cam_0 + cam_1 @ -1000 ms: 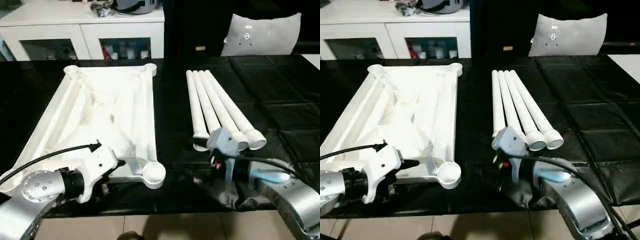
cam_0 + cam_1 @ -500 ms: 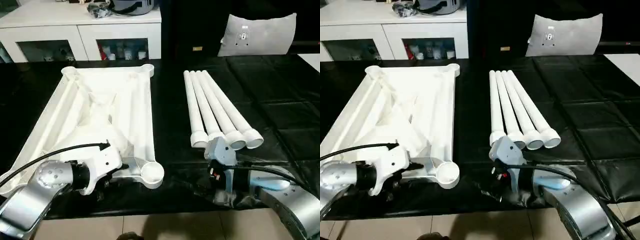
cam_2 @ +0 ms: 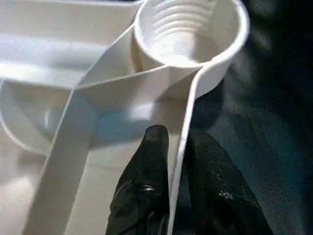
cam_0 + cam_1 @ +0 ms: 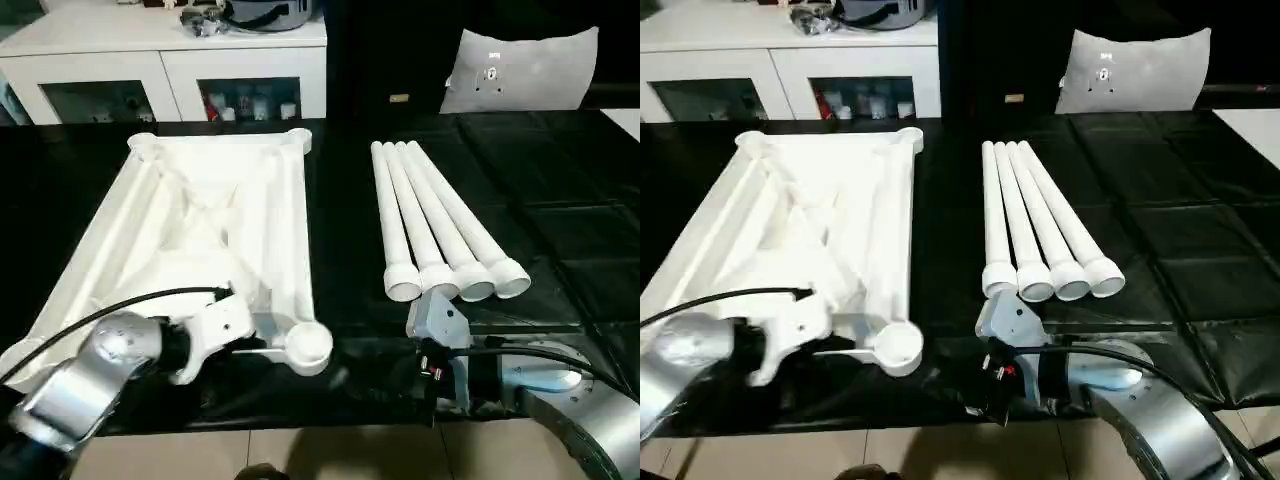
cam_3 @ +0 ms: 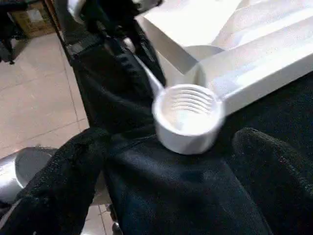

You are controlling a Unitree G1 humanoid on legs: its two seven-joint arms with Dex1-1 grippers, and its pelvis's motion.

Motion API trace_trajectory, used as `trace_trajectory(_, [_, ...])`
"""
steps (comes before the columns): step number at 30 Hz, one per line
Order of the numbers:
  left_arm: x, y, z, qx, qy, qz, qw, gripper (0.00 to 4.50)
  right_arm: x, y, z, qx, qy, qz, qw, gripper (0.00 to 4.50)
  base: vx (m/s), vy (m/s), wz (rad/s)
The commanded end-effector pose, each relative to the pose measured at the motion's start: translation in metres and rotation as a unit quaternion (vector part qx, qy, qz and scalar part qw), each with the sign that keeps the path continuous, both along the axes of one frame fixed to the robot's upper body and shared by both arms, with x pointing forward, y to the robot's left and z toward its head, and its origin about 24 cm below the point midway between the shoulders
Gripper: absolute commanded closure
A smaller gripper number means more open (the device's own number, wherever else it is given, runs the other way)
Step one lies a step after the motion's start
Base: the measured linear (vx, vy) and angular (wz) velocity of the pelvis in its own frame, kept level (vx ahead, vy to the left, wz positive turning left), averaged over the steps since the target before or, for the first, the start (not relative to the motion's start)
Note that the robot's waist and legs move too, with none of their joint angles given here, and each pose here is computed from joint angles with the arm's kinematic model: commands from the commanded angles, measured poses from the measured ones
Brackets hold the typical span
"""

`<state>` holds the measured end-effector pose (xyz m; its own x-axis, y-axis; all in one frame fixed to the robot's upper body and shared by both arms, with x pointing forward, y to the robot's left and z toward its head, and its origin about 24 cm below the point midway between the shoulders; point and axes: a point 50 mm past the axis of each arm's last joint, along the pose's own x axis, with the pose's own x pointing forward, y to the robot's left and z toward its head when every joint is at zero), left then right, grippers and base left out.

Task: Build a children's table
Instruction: Move table base, then pick table leg

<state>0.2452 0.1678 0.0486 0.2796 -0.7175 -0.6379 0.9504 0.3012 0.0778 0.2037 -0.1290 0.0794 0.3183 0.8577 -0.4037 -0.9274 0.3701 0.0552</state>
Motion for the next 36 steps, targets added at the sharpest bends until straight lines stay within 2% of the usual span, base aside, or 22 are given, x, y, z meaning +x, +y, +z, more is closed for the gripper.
trace_trajectory(1, [0.009, 0.003, -0.003, 0.012, -0.01, 0.022, 1.0, 4.12, 0.004, -0.001, 0.005, -0.003, -0.017, -0.008, 1.0, 0.0, 0.0, 0.0, 0.0])
trace_trajectory(4, [0.023, -0.003, -0.003, 0.004, -0.031, 0.038, 0.999, 4.36, 0.008, -0.002, 0.006, -0.005, -0.03, -0.024, 0.999, 0.0, 0.0, 0.0, 0.0])
trace_trajectory(5, [0.033, -0.008, 0.0, -0.001, -0.049, 0.042, 0.998, 4.41, 0.011, -0.002, 0.007, -0.005, -0.041, -0.037, 0.998, 0.0, 0.0, 0.0, 0.0])
trace_trajectory(8, [0.041, -0.013, 0.003, -0.008, -0.06, 0.037, 0.997, 4.47, 0.016, -0.003, 0.009, -0.004, -0.05, -0.055, 0.997, 0.0, 0.0, 0.0, 0.0])
trace_trajectory(12, [0.044, -0.016, 0.004, -0.01, -0.064, 0.023, 0.998, 4.47, 0.018, -0.004, 0.011, -0.002, -0.058, -0.067, 0.996, 0.0, 0.0, 0.0, 0.0])
trace_trajectory(15, [0.048, -0.022, 0.006, -0.033, -0.08, 0.026, 0.996, 4.47, 0.027, -0.006, 0.017, 0.017, -0.078, -0.124, 0.989, 0.0, 0.0, 0.0, 0.0])
trace_trajectory(17, [0.046, -0.027, 0.009, -0.058, -0.075, 0.02, 0.995, 4.47, 0.036, -0.007, 0.023, 0.033, -0.097, -0.164, 0.981, 0.0, 0.0, 0.0, 0.0])
trace_trajectory(18, [0.045, -0.027, 0.009, -0.062, -0.074, 0.019, 0.995, 4.2, 0.037, -0.007, 0.023, 0.035, -0.099, -0.169, 0.98, 0.0, 0.0, 0.0, 0.0])
trace_trajectory(19, [0.043, -0.029, 0.012, -0.077, -0.07, 0.016, 0.994, 4.2, 0.042, -0.006, 0.026, 0.046, -0.107, -0.192, 0.975, 0.0, 0.0, 0.0, 0.0])
trace_trajectory(20, [0.042, -0.03, 0.012, -0.082, -0.068, 0.016, 0.994, 3.93, 0.044, -0.006, 0.027, 0.049, -0.109, -0.199, 0.973, 0.0, 0.0, 0.0, 0.0])
trace_trajectory(21, [0.038, -0.031, 0.014, -0.096, -0.068, 0.02, 0.993, 3.93, 0.055, -0.004, 0.031, 0.052, -0.127, -0.244, 0.96, 0.0, 0.0, 0.0, 0.0])
trace_trajectory(23, [0.036, -0.032, 0.017, -0.106, -0.077, 0.029, 0.991, 3.9, 0.067, -0.004, 0.034, 0.043, -0.133, -0.301, 0.943, 0.0, 0.0, 0.0, 0.0])
trace_trajectory(25, [0.035, -0.032, 0.018, -0.111, -0.079, 0.032, 0.99, 3.75, 0.072, -0.005, 0.034, 0.032, -0.133, -0.325, 0.936, 0.0, 0.0, 0.0, 0.0])
trace_trajectory(27, [0.031, -0.031, 0.021, -0.118, -0.082, 0.042, 0.989, 3.53, 0.086, -0.005, 0.032, 0.001, -0.108, -0.363, 0.925, 0.0, 0.0, 0.0, 0.0])
trace_trajectory(29, [0.026, -0.029, 0.024, -0.12, -0.077, 0.048, 0.989, 3.53, 0.095, -0.002, 0.032, -0.005, -0.082, -0.379, 0.922, 0.0, 0.0, 0.0, 0.0])
trace_trajectory(30, [0.022, -0.027, 0.026, -0.117, -0.073, 0.053, 0.989, 3.53, 0.104, 0.002, 0.033, -0.009, -0.055, -0.389, 0.92, 0.0, 0.0, 0.0, 0.0])
trace_trajectory(34, [0.007, -0.022, 0.035, -0.12, -0.061, 0.077, 0.988, 3.53, 0.128, 0.013, 0.034, -0.031, -0.024, -0.404, 0.914, 0.0, 0.0, 0.0, 0.0])
trace_trajectory(36, [0.001, -0.022, 0.039, -0.126, -0.059, 0.086, 0.987, 3.53, 0.135, 0.016, 0.033, -0.041, -0.015, -0.409, 0.911, 0.0, 0.0, 0.0, 0.0])
